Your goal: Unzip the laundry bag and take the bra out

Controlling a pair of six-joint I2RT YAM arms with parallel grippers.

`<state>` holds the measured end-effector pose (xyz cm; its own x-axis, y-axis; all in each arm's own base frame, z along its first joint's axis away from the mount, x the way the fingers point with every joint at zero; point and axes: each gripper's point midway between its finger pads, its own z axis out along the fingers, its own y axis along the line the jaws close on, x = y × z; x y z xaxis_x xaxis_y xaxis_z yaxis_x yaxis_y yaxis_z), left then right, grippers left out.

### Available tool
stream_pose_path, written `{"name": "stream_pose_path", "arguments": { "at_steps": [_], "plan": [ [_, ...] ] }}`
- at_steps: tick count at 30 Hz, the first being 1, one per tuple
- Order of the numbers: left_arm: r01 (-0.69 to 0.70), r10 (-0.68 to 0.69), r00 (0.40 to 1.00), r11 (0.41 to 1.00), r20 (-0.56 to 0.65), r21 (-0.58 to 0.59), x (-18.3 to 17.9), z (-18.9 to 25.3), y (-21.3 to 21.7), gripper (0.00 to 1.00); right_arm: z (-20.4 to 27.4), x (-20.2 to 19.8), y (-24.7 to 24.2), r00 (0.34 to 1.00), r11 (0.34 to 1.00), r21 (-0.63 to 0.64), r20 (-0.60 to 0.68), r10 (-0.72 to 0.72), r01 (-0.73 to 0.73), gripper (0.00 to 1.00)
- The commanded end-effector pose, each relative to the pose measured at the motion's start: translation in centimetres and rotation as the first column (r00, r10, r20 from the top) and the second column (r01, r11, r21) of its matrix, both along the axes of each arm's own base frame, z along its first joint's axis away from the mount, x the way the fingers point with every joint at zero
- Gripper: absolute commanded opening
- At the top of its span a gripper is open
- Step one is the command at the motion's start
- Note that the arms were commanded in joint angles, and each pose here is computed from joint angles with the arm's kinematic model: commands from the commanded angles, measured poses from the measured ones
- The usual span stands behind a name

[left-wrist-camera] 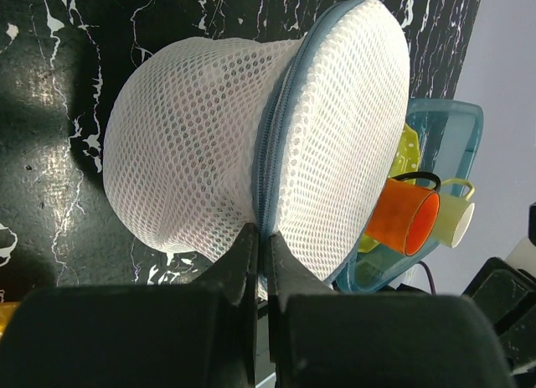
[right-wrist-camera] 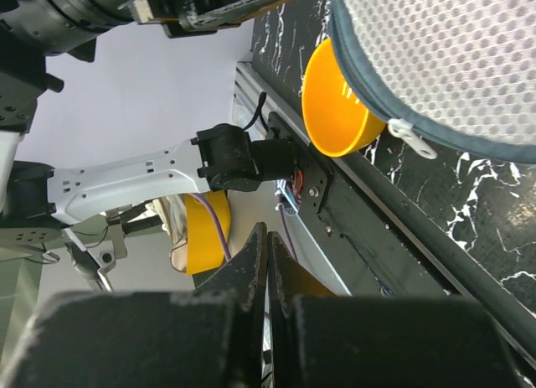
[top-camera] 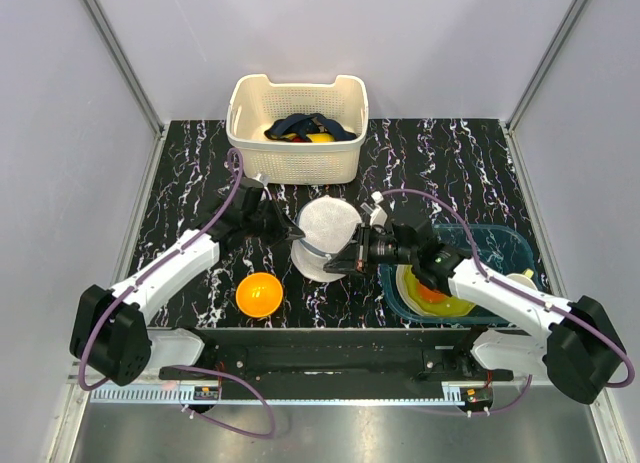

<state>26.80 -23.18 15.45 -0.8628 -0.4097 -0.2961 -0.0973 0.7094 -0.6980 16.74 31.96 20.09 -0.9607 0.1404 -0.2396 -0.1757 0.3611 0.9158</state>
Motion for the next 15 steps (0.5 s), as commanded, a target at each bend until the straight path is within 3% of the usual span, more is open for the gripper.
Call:
{"name": "stream_pose_path", "arguments": {
  "at_steps": [1,9,15],
  "plan": [
    [0.019,-0.015,0.997,0.999,0.079,-0.04,1.3,2.5,-0.8,0.0,4.2,-0.4,0.8,0.997,0.993,0.099,0.051,0.065,-0.069,0.0],
    [0.022,-0.019,0.997,0.999,0.078,-0.043,1.4,2.5,-0.9,0.0,8.1,-1.2,2.0,0.985,0.963,0.245,-0.103,0.14,-0.111,0.0],
    [0.021,-0.018,0.997,0.999,0.077,-0.046,1.3,2.5,-0.9,0.0,11.1,-1.8,2.5,0.964,0.901,0.406,-0.139,0.227,-0.154,0.0]
  ]
}}
